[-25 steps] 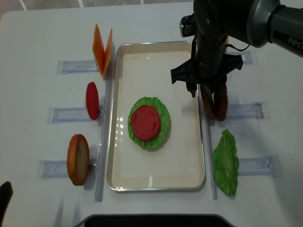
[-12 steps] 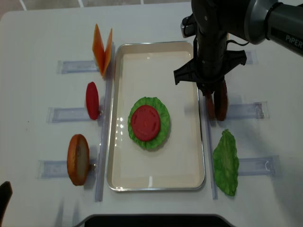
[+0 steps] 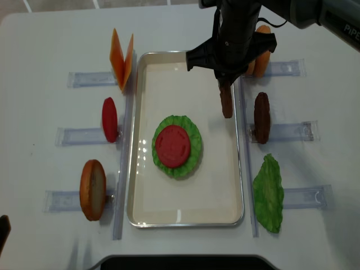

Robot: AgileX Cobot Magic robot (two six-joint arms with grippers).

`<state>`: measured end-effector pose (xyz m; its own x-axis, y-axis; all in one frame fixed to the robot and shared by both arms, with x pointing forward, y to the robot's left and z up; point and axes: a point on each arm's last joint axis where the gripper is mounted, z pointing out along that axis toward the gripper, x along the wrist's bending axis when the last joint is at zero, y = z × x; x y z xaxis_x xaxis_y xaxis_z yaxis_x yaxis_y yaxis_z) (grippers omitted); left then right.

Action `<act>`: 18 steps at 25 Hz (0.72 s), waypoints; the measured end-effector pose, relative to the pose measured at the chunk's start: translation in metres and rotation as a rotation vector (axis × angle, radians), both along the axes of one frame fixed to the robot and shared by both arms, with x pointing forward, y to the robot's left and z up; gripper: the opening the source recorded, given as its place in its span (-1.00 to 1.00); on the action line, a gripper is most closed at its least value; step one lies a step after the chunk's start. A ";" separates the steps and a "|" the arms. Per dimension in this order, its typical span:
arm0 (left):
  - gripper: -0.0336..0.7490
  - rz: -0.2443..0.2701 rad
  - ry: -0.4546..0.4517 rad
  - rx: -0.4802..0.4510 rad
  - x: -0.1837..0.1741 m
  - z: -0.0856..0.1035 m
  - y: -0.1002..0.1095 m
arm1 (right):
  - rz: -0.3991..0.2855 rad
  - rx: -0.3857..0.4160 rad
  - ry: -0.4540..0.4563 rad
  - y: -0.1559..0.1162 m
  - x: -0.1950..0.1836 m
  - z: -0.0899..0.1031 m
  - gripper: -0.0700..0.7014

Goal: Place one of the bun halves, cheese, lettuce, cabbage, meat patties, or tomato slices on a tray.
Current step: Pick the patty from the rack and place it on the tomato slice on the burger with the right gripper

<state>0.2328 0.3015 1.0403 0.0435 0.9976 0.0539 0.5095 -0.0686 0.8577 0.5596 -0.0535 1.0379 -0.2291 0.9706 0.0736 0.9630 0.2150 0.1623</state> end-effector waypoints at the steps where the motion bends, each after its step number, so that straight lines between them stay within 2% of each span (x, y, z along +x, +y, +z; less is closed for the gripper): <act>1: -0.37 0.000 0.000 0.000 0.000 0.000 0.000 | 0.018 0.011 0.009 0.001 -0.001 0.000 -0.51; 3: -0.43 0.000 0.000 0.000 0.000 0.000 0.000 | 0.064 0.063 0.045 0.006 -0.005 0.000 -0.51; 8: -0.55 0.000 0.000 0.000 0.000 0.000 0.000 | 0.198 0.288 0.148 0.026 -0.017 0.007 -0.51; 15: -0.68 0.000 0.000 0.000 0.000 0.000 0.000 | 0.308 0.551 0.141 0.042 -0.019 0.019 -0.51; 18: -0.73 0.000 0.000 0.000 0.000 0.000 0.000 | 0.323 0.601 0.121 0.046 -0.018 0.022 -0.51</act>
<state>0.2328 0.3015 1.0403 0.0435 0.9976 0.0539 0.5095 -0.0686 0.8577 0.5414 -0.0078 1.0604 -0.4559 0.6378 0.6208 0.8848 0.4002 0.2386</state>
